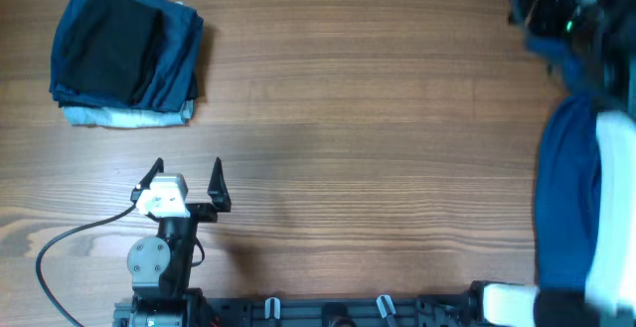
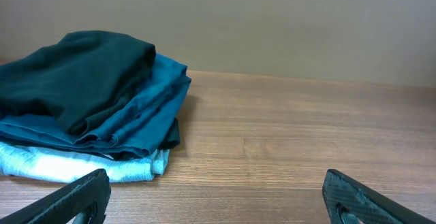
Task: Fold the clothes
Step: 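Grasp the blue polo shirt with the right gripper and drag it leftward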
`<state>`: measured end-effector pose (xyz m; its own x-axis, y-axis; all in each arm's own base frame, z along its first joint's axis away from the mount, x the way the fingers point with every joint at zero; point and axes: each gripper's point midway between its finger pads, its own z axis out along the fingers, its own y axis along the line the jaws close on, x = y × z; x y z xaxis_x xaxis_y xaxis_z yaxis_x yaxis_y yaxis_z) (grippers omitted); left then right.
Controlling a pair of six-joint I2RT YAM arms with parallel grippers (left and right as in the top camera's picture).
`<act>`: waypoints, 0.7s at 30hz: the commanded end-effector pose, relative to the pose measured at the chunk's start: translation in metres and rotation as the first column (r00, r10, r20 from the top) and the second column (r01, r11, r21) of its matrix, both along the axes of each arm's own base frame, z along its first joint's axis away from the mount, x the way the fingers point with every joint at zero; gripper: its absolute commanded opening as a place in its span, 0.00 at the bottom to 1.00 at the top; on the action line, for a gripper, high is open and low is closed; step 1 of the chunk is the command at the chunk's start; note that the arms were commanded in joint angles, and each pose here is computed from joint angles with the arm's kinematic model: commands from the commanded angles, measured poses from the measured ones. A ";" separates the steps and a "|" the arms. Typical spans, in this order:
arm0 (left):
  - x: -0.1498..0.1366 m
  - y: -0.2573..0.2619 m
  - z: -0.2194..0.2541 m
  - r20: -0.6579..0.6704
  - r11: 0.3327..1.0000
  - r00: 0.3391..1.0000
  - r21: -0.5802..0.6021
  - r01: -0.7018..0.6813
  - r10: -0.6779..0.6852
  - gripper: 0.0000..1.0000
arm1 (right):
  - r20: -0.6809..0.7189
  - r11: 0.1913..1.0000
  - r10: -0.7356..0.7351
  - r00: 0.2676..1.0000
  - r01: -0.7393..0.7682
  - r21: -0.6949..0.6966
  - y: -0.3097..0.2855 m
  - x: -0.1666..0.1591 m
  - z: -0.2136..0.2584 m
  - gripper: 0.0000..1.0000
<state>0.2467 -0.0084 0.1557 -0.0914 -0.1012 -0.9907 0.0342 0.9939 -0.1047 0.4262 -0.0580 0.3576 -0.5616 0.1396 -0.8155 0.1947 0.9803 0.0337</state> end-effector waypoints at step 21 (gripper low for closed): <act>0.000 -0.003 -0.002 -0.002 1.000 1.000 0.015 0.019 -0.019 1.00 | -0.213 0.954 -0.283 0.935 0.298 0.043 -0.180 0.144 -0.331 0.04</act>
